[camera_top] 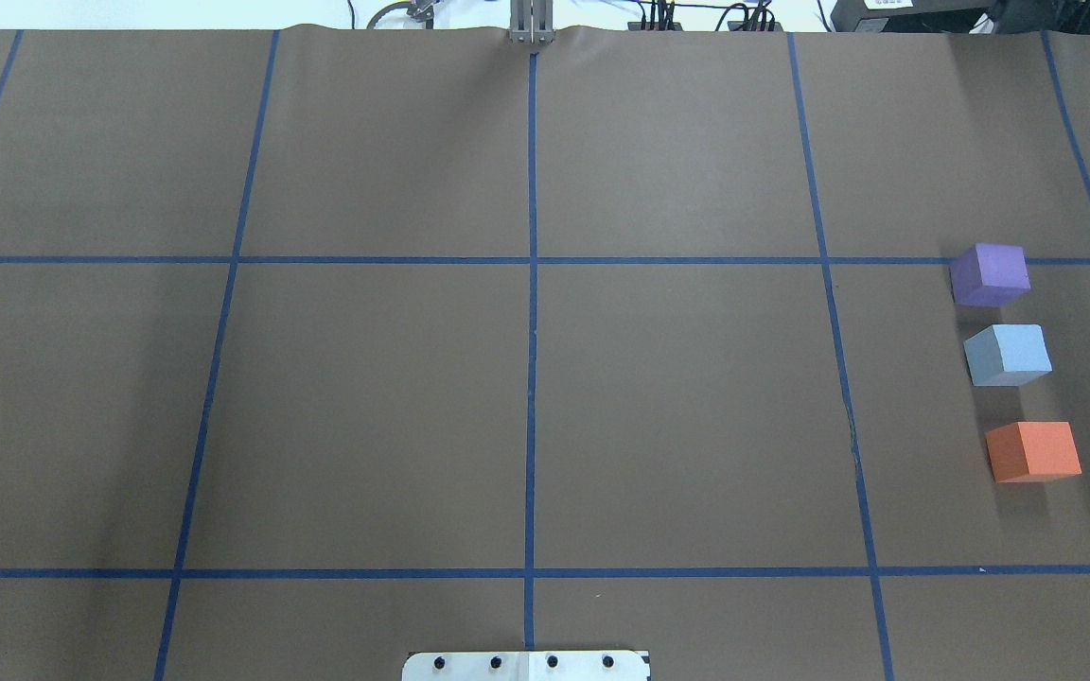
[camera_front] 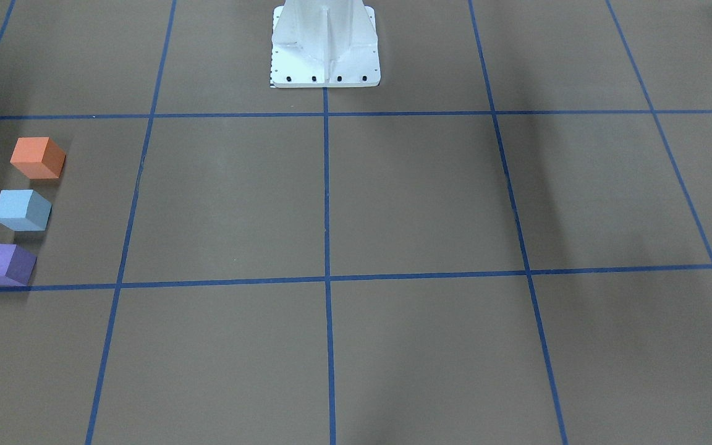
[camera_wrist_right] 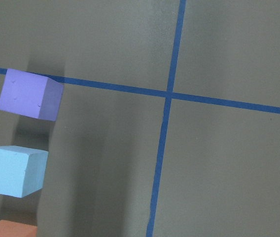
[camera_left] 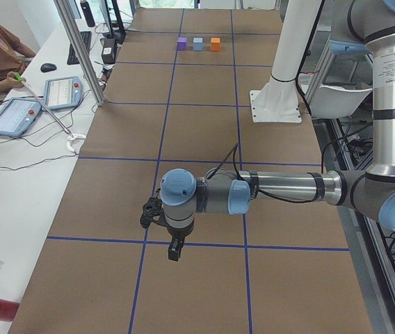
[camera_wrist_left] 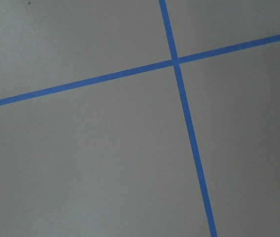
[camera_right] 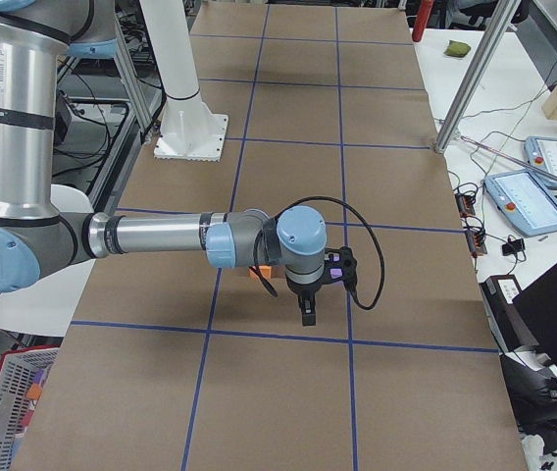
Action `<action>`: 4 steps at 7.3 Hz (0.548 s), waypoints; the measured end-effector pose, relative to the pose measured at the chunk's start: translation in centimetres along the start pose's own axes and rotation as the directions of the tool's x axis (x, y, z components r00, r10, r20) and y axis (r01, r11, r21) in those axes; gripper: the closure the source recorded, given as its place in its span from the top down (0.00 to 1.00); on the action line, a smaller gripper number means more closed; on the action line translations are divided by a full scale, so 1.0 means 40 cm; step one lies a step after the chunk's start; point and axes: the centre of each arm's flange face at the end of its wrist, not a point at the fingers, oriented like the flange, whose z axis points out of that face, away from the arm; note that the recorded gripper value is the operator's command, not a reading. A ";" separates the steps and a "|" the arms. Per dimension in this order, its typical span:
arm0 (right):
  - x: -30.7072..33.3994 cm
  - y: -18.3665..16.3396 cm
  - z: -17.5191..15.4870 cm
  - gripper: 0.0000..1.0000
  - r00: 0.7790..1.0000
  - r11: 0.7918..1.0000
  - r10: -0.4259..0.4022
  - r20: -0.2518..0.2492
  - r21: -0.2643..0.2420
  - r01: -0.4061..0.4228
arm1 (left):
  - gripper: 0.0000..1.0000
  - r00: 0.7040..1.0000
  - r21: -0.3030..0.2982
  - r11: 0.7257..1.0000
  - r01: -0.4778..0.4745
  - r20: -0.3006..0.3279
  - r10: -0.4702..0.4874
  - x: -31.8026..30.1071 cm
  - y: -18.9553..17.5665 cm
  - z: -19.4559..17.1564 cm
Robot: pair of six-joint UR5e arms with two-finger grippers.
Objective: Place blue block between orange and purple blocks
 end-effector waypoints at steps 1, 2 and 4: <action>-0.007 0.002 -0.006 1.00 1.000 1.000 0.007 0.002 -0.001 -0.007 | 1.00 1.000 0.000 1.000 0.000 0.000 0.000 0.001 -0.002 0.000; -0.009 0.005 -0.007 1.00 1.000 1.000 0.011 0.005 -0.003 -0.011 | 1.00 1.000 0.001 1.000 0.001 0.000 -0.001 0.003 -0.004 -0.001; -0.007 0.008 -0.004 1.00 1.000 1.000 0.016 0.009 -0.006 -0.016 | 1.00 1.000 0.004 1.000 -0.001 0.000 0.001 0.007 -0.010 -0.005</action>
